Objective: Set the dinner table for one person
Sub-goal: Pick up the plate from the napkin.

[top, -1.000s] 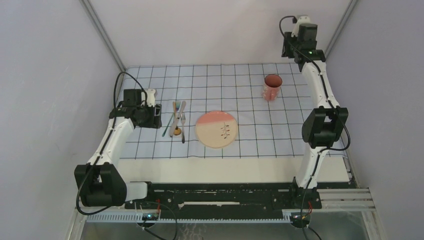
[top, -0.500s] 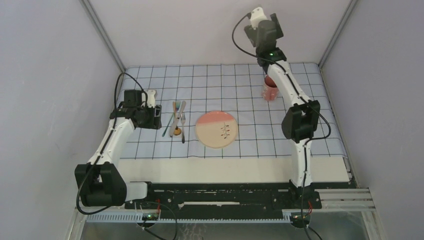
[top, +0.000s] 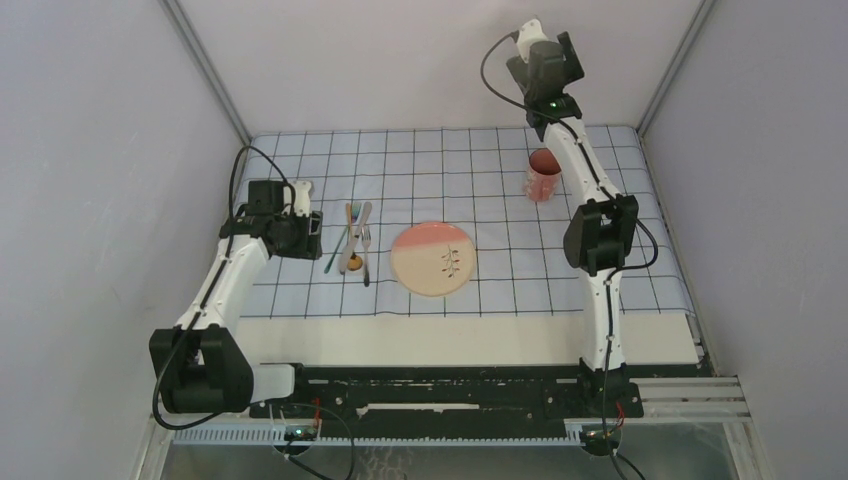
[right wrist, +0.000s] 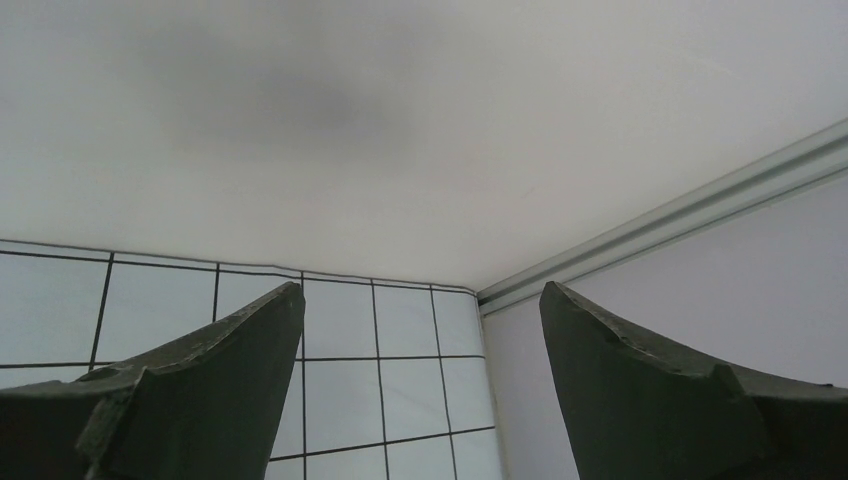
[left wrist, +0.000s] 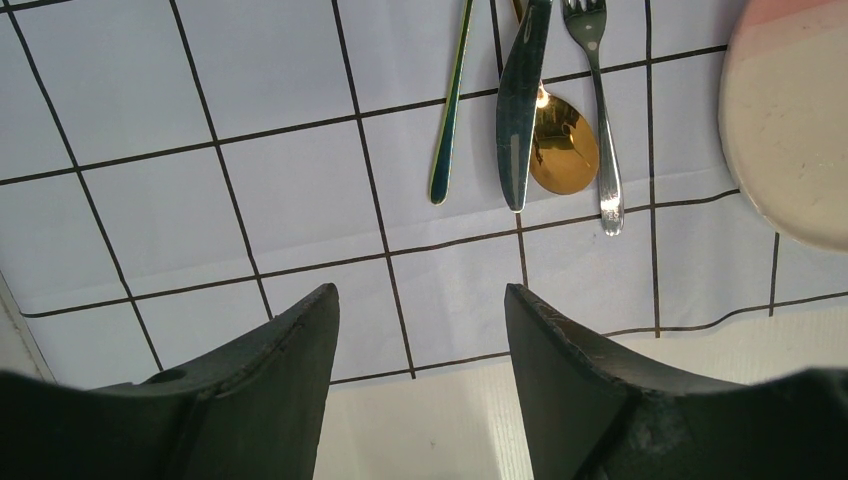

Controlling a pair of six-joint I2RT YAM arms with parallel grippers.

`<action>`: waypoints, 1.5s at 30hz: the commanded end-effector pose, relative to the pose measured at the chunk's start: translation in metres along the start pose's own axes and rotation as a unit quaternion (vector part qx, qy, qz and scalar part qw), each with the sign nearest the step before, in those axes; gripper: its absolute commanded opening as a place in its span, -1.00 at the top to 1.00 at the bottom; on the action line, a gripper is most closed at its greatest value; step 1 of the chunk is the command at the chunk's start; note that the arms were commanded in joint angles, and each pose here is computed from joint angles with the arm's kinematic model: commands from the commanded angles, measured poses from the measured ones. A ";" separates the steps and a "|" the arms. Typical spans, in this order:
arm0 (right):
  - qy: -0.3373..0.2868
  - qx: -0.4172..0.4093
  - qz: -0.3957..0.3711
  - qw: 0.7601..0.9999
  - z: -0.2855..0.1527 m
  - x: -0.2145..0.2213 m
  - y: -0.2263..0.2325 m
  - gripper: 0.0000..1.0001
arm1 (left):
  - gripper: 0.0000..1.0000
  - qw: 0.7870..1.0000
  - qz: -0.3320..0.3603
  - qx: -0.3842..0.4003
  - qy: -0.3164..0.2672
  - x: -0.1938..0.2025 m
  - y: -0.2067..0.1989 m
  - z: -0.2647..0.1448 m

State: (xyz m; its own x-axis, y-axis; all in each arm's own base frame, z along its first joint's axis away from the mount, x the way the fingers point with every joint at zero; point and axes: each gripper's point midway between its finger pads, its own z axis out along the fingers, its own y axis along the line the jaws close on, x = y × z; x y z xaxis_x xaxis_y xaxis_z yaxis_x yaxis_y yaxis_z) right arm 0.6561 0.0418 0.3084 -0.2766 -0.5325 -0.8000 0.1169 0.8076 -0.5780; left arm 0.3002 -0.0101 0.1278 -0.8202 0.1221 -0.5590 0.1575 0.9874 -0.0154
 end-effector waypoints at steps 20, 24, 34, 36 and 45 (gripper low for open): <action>-0.021 0.187 0.052 0.981 0.006 0.027 -0.202 -0.87 | -0.33 1.000 0.010 0.007 0.006 0.011 -0.003 0.003; -0.010 0.198 0.054 0.979 0.015 0.052 -0.218 -0.87 | -0.33 1.000 0.011 0.007 0.003 0.009 -0.003 0.002; 0.019 0.191 0.063 0.979 0.031 0.091 -0.210 -0.87 | -0.33 1.000 0.009 0.008 0.007 0.013 -0.004 0.004; 0.021 0.194 0.072 0.978 0.031 0.093 -0.212 -0.87 | -0.33 1.000 0.009 0.008 0.007 0.012 -0.004 0.004; 0.015 0.181 0.087 0.980 0.016 0.074 -0.227 -0.91 | -0.33 1.000 0.005 0.013 0.004 0.011 -0.005 0.007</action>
State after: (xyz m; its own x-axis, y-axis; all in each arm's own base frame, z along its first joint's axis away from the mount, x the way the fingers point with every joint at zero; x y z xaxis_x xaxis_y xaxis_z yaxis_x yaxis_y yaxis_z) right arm 0.6406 -0.1823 0.3085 -0.3788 -0.4032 -0.8330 0.4201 0.7271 -0.5430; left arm 0.2911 -0.0104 0.1171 -0.8366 0.1294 -0.5323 0.1648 0.9861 -0.0194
